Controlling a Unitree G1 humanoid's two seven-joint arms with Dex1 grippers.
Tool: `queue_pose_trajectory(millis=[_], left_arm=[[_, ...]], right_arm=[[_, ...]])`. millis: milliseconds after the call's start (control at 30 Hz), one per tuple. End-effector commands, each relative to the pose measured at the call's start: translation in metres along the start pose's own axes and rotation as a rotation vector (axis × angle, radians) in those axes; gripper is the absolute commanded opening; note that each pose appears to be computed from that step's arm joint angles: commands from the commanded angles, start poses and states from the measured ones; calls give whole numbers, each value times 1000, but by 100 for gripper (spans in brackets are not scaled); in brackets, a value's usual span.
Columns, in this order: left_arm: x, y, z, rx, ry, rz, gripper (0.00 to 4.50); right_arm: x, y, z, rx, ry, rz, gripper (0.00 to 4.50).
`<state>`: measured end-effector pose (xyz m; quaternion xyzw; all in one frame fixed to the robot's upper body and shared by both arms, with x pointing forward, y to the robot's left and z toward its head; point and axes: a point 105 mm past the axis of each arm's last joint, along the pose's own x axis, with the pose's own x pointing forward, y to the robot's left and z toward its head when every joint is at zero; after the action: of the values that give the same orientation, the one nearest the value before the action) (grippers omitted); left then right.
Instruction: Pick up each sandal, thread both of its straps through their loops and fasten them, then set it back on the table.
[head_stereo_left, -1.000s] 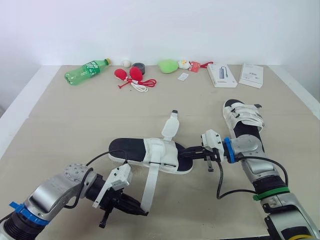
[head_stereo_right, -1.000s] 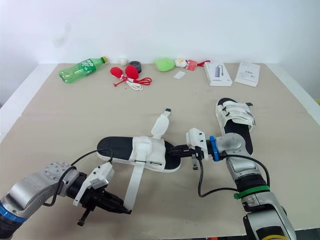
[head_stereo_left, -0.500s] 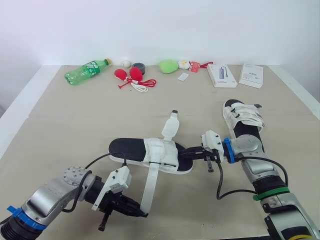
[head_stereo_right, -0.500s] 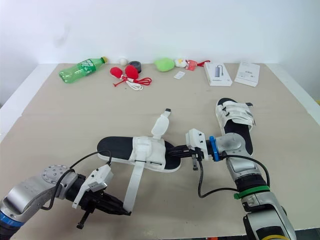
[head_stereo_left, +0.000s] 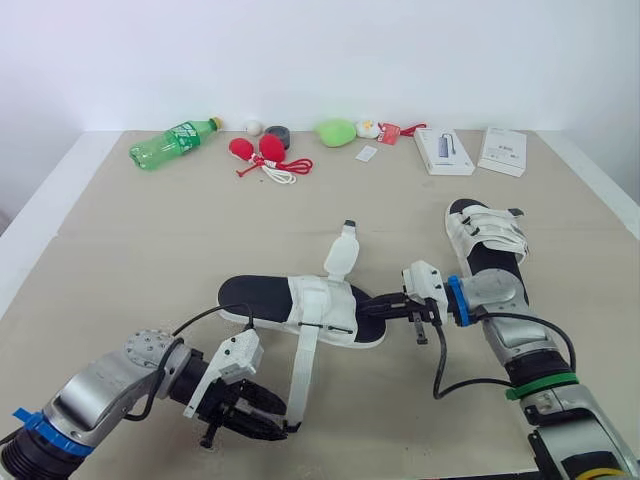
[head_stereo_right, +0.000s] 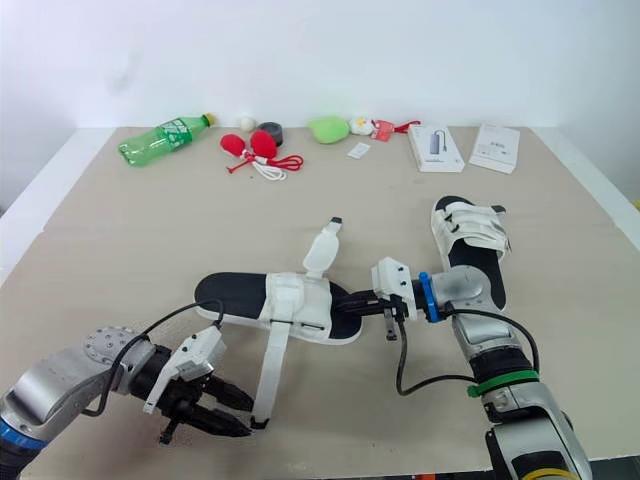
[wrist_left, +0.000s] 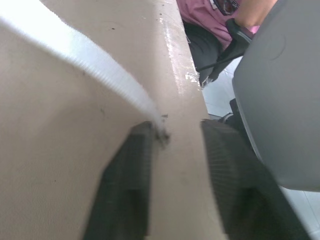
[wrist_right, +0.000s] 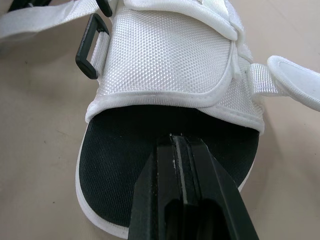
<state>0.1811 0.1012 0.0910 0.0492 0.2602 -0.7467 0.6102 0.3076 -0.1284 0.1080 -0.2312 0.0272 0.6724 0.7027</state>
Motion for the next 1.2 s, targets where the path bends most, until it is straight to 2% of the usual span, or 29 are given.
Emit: queue_pose_trajectory(millis=[33, 100, 200, 267, 433, 500, 733, 967, 1200], left_arm=[[-16, 3, 12, 142, 61, 4, 292], [-28, 7, 14, 247, 141, 14, 376], [-47, 16, 19, 393, 245, 46, 376], [-52, 20, 24, 443, 254, 63, 376], [-62, 40, 50, 711, 273, 157, 376], [-63, 43, 54, 766, 276, 158, 376], [-67, 45, 65, 1105, 315, 151, 376], [-59, 42, 84, 1488, 232, 176, 376], [-52, 38, 74, 1533, 168, 167, 376]], right_arm=[[-3, -3, 3, -18, -1, -4, 0], [-3, -3, 3, -17, -2, 0, 0], [-2, -5, 3, -19, -3, 3, 0], [-2, -7, 3, -21, -5, 4, 0], [-1, -10, 4, -26, -9, 5, 0], [-1, -10, 4, -27, -10, 5, 0], [-2, -11, 2, -27, -4, 8, 0], [-1, -14, 3, -34, -4, 8, 0], [-1, -14, 4, -38, -6, 8, 0]])
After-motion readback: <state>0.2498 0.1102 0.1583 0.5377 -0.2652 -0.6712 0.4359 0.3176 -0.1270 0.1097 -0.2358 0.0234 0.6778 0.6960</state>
